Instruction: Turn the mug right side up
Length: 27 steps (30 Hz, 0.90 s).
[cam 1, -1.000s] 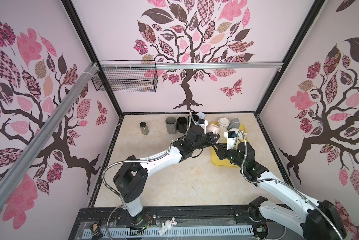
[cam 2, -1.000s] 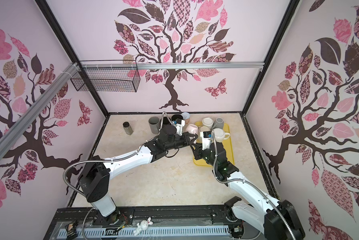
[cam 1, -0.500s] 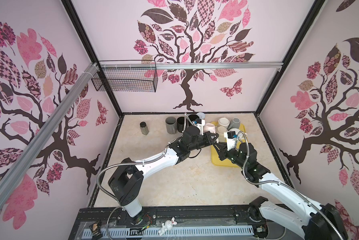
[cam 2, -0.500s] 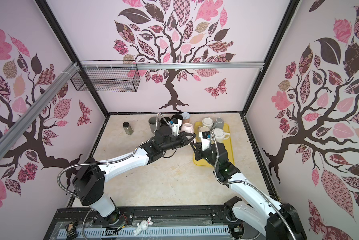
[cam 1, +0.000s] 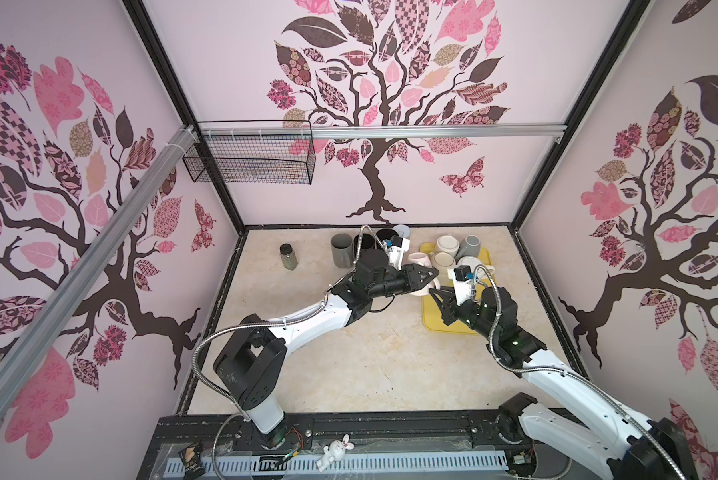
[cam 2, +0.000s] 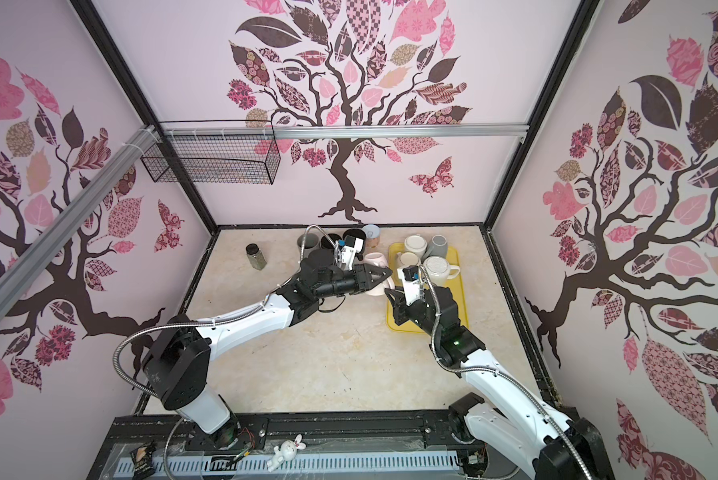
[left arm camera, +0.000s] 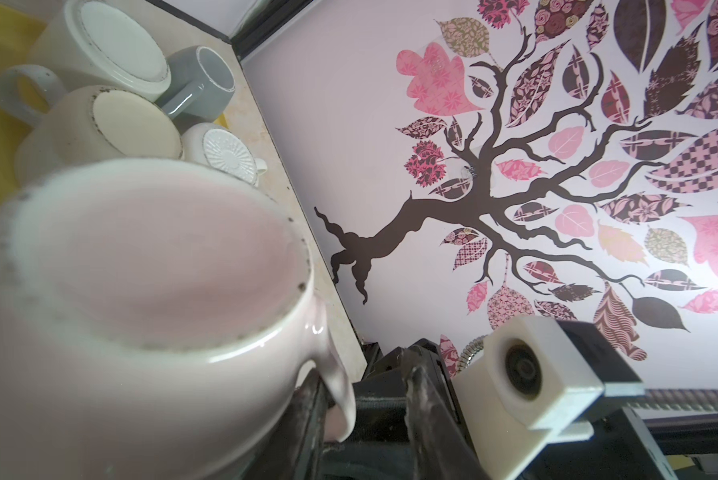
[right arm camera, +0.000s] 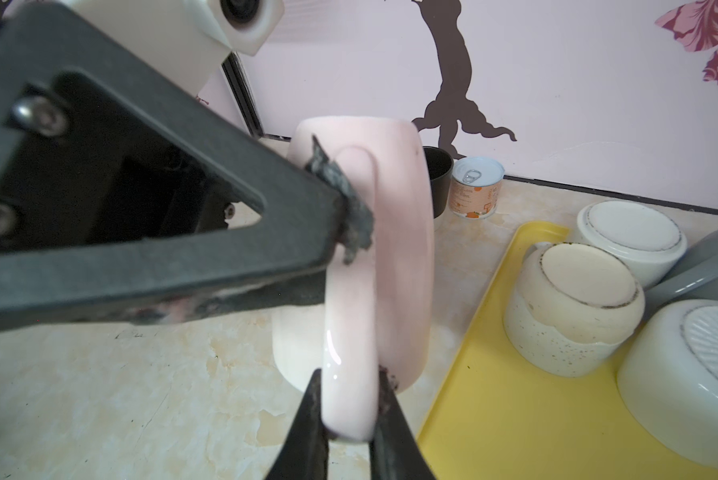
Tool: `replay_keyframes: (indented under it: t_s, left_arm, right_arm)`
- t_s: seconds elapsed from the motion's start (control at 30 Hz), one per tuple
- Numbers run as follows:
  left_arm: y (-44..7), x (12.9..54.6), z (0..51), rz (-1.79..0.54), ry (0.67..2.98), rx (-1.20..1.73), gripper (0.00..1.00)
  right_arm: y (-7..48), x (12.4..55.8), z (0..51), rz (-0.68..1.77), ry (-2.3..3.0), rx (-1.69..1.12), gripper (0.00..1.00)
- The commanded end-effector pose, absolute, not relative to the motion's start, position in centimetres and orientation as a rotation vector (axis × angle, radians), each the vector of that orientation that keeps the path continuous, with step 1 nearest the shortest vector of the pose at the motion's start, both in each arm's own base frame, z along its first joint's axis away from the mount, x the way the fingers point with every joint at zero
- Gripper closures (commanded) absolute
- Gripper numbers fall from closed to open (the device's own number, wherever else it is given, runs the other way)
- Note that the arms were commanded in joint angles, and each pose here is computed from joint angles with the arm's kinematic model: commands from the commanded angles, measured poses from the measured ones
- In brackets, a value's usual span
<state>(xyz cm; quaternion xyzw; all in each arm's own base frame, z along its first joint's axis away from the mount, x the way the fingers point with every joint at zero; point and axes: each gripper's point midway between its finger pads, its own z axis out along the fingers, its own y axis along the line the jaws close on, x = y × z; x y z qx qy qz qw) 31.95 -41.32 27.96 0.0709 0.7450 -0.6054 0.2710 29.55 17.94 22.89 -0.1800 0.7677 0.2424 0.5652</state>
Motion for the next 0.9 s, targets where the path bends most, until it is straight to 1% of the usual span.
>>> replay_keyframes:
  t_s: [0.0,0.13,0.27,0.47,0.63,0.7,0.8,0.87]
  left_arm:
    - [-41.4,33.0,29.1,-1.673,1.934,0.271,0.63]
    - [-41.3,32.9,28.6,-1.659,1.927,0.382,0.61]
    - [-41.1,32.9,27.7,-1.567,1.942,0.516,0.58]
    - [-40.3,34.3,27.4,-1.495,1.862,0.692,0.57]
    - [-38.8,36.8,26.6,-1.359,1.768,0.853,0.57]
    - [-38.0,37.6,26.2,-1.273,1.774,0.895,0.57]
    - [-37.3,37.4,26.4,-1.120,1.703,1.030,0.56]
    - [-37.0,36.7,26.9,-1.038,1.606,1.149,0.52]
  right_arm:
    - [17.1,29.9,27.4,0.515,1.715,-0.399,1.00]
    - [16.6,30.0,26.3,0.452,1.798,-0.424,1.00]
    - [16.3,30.5,25.4,0.435,1.891,-0.442,1.00]
    - [14.0,31.9,24.5,0.560,2.004,-0.368,1.00]
    - [14.5,32.6,23.2,0.639,2.064,-0.399,1.00]
    - [15.1,32.4,23.2,0.667,2.062,-0.447,1.00]
    - [15.9,32.0,23.5,0.703,2.047,-0.521,1.00]
    - [16.1,32.1,23.6,0.707,2.044,-0.543,1.00]
